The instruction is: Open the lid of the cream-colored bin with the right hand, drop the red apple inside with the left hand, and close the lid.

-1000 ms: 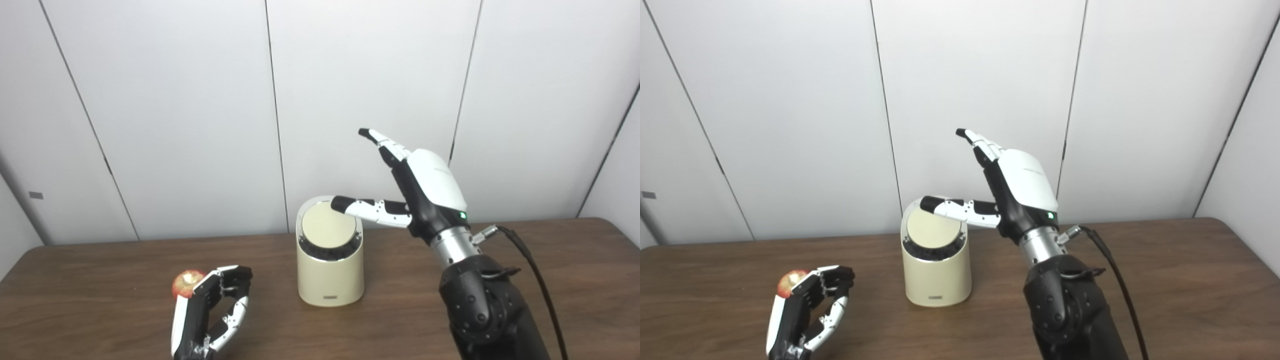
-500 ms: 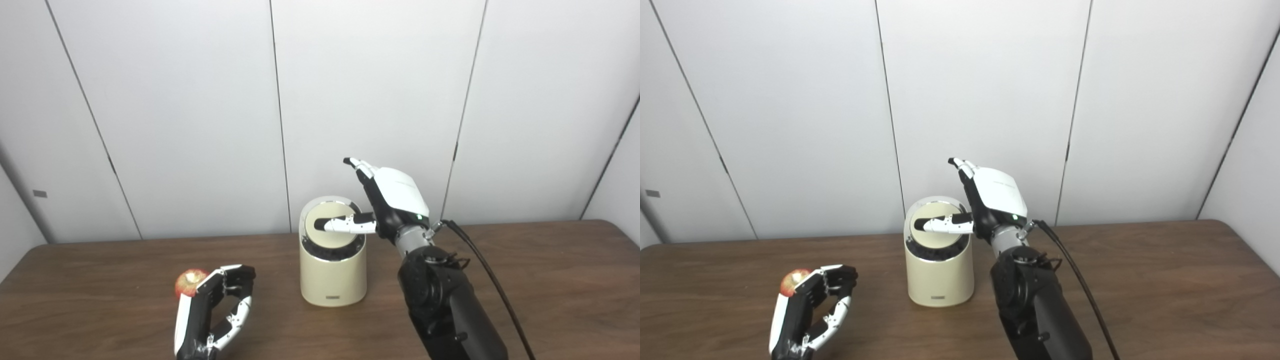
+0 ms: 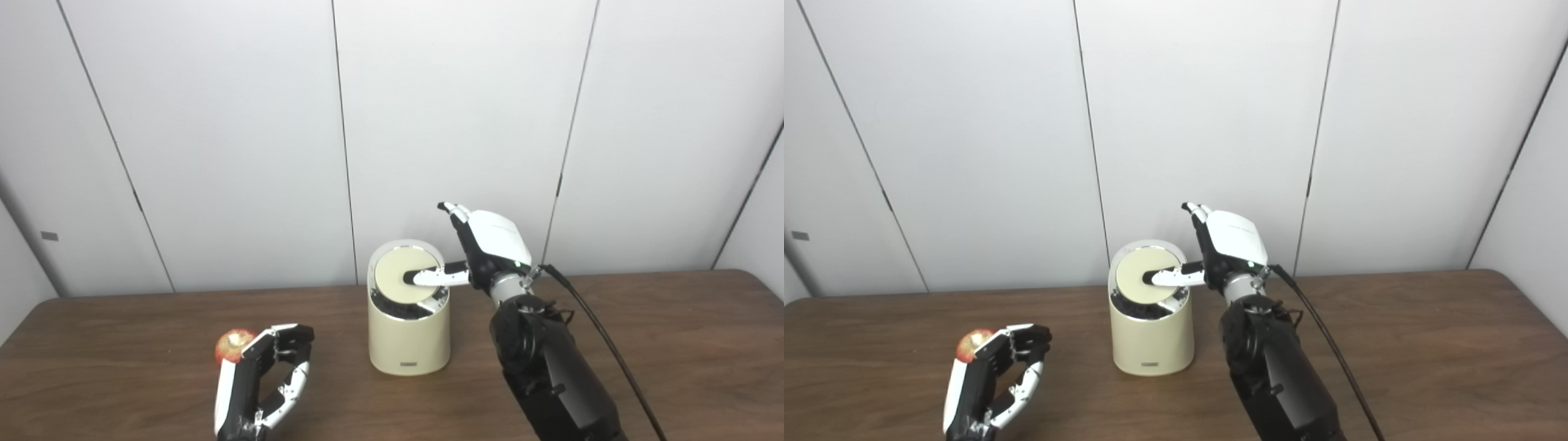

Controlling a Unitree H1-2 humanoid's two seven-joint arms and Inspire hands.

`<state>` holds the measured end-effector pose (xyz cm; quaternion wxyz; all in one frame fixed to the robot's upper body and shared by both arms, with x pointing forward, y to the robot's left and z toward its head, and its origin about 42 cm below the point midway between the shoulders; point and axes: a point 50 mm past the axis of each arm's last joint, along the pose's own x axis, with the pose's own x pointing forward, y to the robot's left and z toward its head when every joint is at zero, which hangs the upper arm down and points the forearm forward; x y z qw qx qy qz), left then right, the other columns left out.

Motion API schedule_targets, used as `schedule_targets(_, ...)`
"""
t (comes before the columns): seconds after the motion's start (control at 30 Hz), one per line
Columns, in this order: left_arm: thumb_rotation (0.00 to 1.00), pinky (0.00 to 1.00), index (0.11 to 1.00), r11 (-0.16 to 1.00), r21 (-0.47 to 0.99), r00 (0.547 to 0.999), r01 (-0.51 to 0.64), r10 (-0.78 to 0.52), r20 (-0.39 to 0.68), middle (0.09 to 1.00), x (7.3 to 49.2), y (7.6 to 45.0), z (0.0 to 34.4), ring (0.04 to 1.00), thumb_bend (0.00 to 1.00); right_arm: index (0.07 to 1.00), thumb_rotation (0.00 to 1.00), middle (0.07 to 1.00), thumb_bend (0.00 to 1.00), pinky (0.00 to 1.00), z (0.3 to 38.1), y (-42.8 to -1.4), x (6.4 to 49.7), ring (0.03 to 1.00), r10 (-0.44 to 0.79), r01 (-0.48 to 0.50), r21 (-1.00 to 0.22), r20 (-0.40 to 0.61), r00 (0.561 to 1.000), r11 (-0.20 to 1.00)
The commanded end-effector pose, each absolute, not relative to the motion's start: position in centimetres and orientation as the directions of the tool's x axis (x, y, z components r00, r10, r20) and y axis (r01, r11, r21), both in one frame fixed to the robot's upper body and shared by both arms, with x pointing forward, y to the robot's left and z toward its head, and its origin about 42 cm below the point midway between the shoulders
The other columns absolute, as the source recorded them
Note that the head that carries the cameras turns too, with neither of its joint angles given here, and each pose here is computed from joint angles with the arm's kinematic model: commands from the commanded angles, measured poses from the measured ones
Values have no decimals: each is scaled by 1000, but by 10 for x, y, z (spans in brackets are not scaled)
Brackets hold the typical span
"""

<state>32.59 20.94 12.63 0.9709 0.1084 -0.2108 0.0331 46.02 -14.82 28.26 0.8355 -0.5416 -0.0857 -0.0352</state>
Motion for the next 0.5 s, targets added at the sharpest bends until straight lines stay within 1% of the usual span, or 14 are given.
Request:
schedule_targets(0.0,176,527,624,972,208,926,-107,22,376,631,312,208,109,604,234,898,531,907,778,856,315,-149,466,898,34,254,-873,294,955,417)
schedule_targets(0.17,167,522,621,972,210,926,-108,22,376,627,312,206,110,599,233,890,436,884,853,871,309,-152,465,889,29,258,-871,297,954,418)
schedule_targets(0.23,167,522,620,971,215,926,-110,21,377,627,312,206,111,600,231,886,409,881,886,869,306,-153,465,891,32,262,-878,299,954,399)
schedule_targets(0.3,177,521,621,970,217,926,-109,20,376,628,312,205,111,602,229,878,394,879,916,854,304,-153,465,889,35,267,-887,301,953,377)
schedule_targets(0.37,168,523,623,970,217,927,-109,21,373,630,312,205,110,603,229,884,373,897,967,843,302,-154,464,898,36,265,-893,298,954,363)
schedule_targets(0.47,145,522,622,971,214,927,-110,22,376,628,312,204,110,600,232,891,380,910,996,846,299,-155,464,910,38,257,-903,286,957,344)
